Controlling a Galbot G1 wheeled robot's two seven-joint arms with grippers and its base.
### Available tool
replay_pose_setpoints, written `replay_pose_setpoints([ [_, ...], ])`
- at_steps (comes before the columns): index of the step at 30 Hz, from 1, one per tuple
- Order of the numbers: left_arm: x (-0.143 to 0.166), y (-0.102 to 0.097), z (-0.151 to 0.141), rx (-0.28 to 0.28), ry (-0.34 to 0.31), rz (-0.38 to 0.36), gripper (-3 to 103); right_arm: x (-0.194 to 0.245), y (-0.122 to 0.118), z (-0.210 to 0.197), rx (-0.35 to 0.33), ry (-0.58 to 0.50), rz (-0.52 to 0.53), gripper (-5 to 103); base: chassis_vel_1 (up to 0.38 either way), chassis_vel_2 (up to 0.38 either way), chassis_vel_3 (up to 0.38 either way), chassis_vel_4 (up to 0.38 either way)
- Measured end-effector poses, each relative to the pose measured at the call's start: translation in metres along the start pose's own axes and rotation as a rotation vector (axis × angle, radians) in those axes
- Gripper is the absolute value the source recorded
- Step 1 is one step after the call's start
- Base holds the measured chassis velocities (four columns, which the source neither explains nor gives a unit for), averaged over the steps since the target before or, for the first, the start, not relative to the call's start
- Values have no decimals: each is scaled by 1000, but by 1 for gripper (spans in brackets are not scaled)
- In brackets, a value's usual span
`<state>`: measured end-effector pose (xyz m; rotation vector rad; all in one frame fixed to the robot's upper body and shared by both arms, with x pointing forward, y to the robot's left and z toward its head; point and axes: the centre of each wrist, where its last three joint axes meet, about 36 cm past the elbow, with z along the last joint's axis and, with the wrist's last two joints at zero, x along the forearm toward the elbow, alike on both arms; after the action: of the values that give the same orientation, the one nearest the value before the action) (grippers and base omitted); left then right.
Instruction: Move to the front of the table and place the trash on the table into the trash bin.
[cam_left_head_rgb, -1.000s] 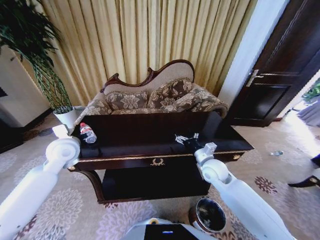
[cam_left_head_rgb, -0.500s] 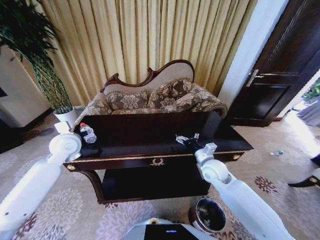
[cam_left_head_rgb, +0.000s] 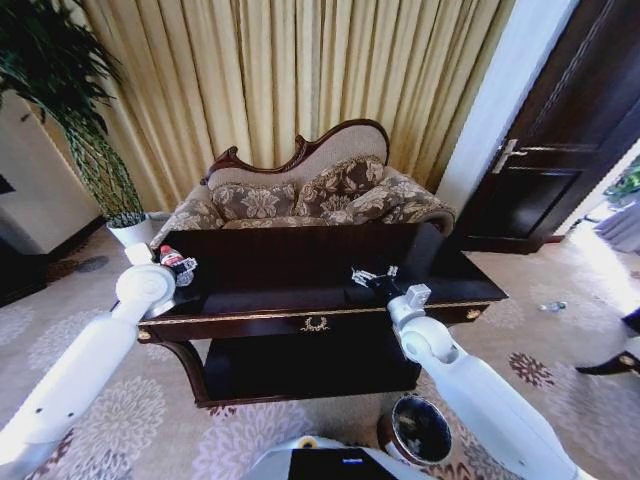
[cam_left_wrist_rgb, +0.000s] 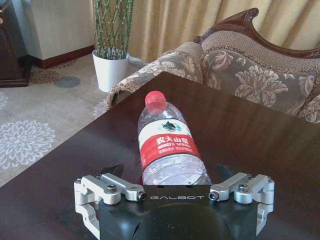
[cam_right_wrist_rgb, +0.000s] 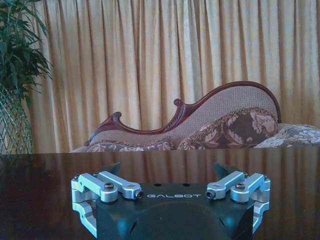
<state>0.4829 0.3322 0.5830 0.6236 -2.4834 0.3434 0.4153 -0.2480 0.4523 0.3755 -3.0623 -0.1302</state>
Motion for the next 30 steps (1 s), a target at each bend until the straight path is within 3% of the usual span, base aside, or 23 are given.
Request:
replay_pose_setpoints([
  [7,-3,-4,4,12,17,14,103,-1,3,0,-12,-1,17,100,0,0,0,0],
  [15,-5,-6,7,19,13,24,73,-4,1,-1,-12,-1,38,100,0,0,0,0],
  [17,-5,-6,7,19,11,26,73,-5,1,-1,-12,0,38,100,0,0,0,0],
  [19,-4,-6,8,13,-1,32,62,-6,1,0,-13,2,39,100,0,0,0,0],
  [20,-4,-6,8,13,-1,32,62,-6,1,0,-13,2,39,100,0,0,0,0],
  [22,-4,-3,12,-30,-62,54,54,-6,2,0,-15,4,41,100,0,0,0,0],
  [23,-4,-3,12,-30,-62,54,54,-6,2,0,-15,4,41,100,0,0,0,0],
  [26,-4,4,24,-129,-198,120,44,-3,6,-8,-35,7,35,100,0,0,0,0],
  [27,-4,4,24,-129,-198,120,44,-3,6,-8,-35,7,35,100,0,0,0,0],
  [29,-6,13,36,-229,-360,169,39,1,9,-19,-75,21,15,100,0,0,0,0],
  [30,-6,16,39,-259,-397,196,38,1,10,-23,-90,26,15,100,0,0,0,0],
])
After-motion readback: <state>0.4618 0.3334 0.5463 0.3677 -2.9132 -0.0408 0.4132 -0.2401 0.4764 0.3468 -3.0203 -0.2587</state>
